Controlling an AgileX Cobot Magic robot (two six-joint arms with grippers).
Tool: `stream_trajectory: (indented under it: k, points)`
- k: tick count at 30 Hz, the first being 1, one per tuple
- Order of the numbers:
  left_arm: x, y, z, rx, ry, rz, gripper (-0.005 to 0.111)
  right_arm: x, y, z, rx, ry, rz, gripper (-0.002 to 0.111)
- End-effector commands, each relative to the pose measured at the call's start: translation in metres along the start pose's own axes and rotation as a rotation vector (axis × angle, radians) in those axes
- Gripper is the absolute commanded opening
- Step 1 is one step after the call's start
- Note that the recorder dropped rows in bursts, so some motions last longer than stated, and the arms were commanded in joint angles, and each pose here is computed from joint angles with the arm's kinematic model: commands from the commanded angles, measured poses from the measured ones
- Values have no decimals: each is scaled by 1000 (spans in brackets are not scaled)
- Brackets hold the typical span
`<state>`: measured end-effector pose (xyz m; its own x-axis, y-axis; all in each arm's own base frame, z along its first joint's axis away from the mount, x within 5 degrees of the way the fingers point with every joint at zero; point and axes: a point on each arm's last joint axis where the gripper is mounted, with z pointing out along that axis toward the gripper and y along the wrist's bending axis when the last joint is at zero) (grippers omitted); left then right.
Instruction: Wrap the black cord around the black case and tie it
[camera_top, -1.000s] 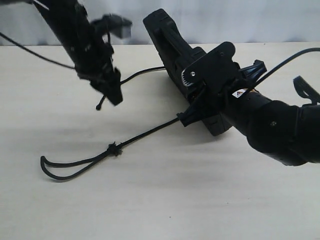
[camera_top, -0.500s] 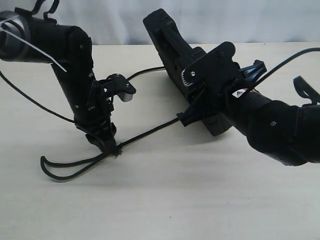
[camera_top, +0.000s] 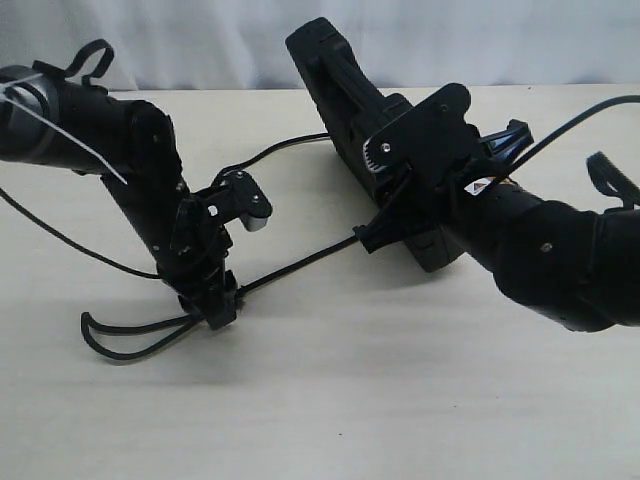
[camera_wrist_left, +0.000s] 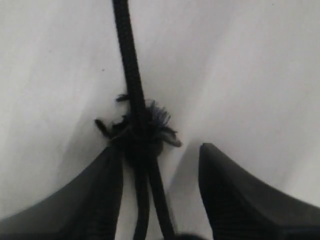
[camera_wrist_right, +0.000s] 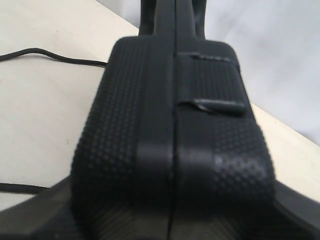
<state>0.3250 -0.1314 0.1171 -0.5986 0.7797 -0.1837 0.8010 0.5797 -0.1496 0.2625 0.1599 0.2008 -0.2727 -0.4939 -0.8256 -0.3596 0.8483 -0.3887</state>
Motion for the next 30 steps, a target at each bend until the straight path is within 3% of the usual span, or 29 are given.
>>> stream_trajectory:
  k: [1,6,10,16,19,24,27,30]
  points:
    - [-4,-3,1,25,-57,61,45,-7,-6,-3,33,-45,-9,4]
    - [-6,3,8,-28,-76,59,18,-7,-6,-3,33,-45,-9,4]
    - [8,10,14,-65,84,225,1,-7,-6,-3,33,-45,-9,4]
    - [19,36,-1,-308,330,628,0,-7,-6,-3,33,-45,-9,4]
    - [17,42,-4,-381,356,728,0,-7,-6,-3,33,-45,-9,4]
    - [12,41,-3,-394,273,668,0,-7,-6,-3,32,-47,-17,4]
    - [10,41,-2,-409,224,535,3,-7,-6,-3,32,-47,-17,4]
    - [11,40,-2,-424,184,312,17,-7,-6,-3,32,-47,-17,4]
